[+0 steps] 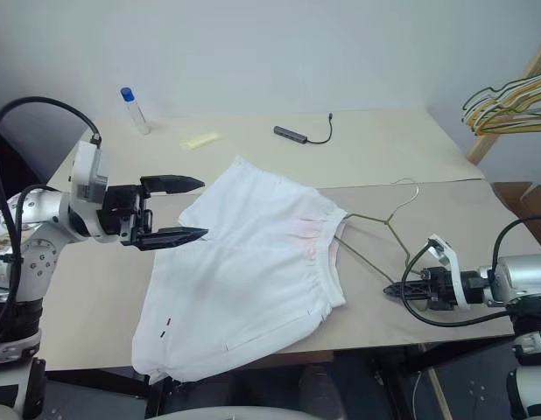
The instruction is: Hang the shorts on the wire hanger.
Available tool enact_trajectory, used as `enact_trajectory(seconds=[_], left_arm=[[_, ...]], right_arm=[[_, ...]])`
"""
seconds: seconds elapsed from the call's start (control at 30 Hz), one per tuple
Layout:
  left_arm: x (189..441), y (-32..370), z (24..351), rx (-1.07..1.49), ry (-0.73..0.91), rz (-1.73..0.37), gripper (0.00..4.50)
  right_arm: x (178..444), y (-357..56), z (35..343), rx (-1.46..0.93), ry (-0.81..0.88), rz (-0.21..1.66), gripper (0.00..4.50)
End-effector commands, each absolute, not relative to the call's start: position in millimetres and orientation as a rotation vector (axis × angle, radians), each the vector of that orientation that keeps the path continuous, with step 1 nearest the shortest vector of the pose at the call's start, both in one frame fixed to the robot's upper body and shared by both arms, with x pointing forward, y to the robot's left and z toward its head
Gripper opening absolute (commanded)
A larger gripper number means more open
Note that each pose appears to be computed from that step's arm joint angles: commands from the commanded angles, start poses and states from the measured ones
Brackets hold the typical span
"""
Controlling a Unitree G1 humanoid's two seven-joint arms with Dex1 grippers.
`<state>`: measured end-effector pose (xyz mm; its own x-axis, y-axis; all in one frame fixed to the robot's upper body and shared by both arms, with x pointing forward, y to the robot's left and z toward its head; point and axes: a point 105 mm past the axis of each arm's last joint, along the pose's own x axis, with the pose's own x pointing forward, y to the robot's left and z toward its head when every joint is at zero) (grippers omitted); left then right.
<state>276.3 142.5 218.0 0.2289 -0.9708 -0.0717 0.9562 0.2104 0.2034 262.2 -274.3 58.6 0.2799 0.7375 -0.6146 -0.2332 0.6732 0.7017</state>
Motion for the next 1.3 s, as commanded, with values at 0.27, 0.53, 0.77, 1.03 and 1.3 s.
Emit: enact_trajectory(seconds=[0.27,0.53,0.77,1.03,1.3], left_arm=[[274.7,140.9,224.8,0.245,-0.114,-1.347,4.46],[273.6,139.7,224.1,0.247,-0.113,-1.351,4.46],[276.8,139.6,225.0,0.254,-0.117,-1.352,4.46],[291.5,140.9,233.8,0.303,-0.149,-1.353,4.46],[314.2,151.2,261.9,0.423,-0.236,-1.315,4.46]], right_arm=[[286.4,-262.3,71.3,0.617,0.972,0.703,0.00],[292.8,-262.6,76.1,0.603,0.905,0.686,0.00],[313.9,-264.0,106.3,0.161,0.694,0.655,0.00],[331.2,-239.6,176.9,-0.317,0.454,0.762,0.00],[329.6,-192.5,209.9,-0.569,0.365,0.991,0.00]])
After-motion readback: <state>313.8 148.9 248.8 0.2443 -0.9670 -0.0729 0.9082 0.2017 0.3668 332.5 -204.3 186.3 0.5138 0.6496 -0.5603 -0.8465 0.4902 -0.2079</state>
